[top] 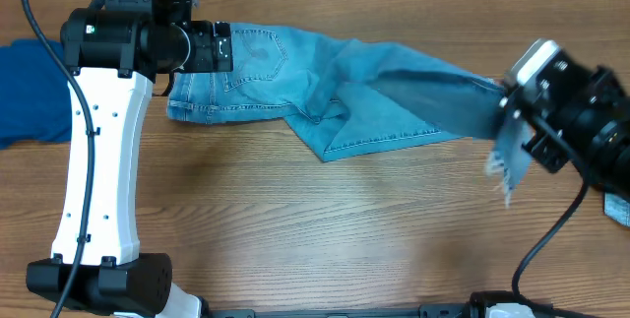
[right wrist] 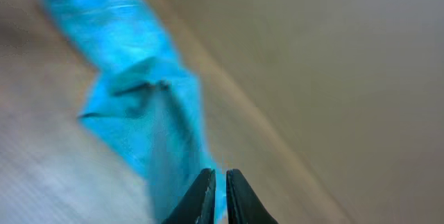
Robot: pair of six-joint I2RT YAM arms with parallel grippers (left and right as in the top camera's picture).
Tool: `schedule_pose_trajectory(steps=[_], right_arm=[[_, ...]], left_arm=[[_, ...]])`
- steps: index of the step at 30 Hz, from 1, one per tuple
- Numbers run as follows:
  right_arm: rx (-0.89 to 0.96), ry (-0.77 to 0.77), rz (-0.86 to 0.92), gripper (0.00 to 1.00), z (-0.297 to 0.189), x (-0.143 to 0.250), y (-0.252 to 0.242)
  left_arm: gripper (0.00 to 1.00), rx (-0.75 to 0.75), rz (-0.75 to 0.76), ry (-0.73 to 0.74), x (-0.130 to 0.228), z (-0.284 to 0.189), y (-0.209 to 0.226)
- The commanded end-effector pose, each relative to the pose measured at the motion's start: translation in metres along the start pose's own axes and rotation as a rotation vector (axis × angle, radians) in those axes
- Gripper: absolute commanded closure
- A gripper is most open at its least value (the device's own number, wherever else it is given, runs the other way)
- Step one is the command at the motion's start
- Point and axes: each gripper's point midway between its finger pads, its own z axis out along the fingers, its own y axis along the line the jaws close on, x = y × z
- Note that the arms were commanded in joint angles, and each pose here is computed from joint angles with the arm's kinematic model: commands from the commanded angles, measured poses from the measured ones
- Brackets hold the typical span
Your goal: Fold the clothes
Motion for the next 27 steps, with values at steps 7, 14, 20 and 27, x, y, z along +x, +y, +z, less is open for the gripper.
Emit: schedule_pose_trajectory(steps=[7, 14, 20, 27], right_arm=[[0.270, 0.095, 0.229, 0.86, -0.011, 0.015, -0.048], [0.225, 0.064, 0.534, 0.55, 0.011, 0.015, -0.048], [0.101, 0.109, 0.759, 0.35, 0.049, 0.023, -0.037], [-0.025, 0.234, 0.815, 0.35, 0.089, 0.044, -0.021]], left_arm=[[0.00, -0.062, 0.002, -0.025, -0.006, -0.003, 0.013], [0.00, -0.041, -0.097, -0.009, -0.013, 0.015, 0.046], [0.00, 0.077, -0.241, 0.093, -0.010, 0.073, 0.083], [0.00, 0.184, -0.372, 0.100, -0.017, 0.139, 0.120]])
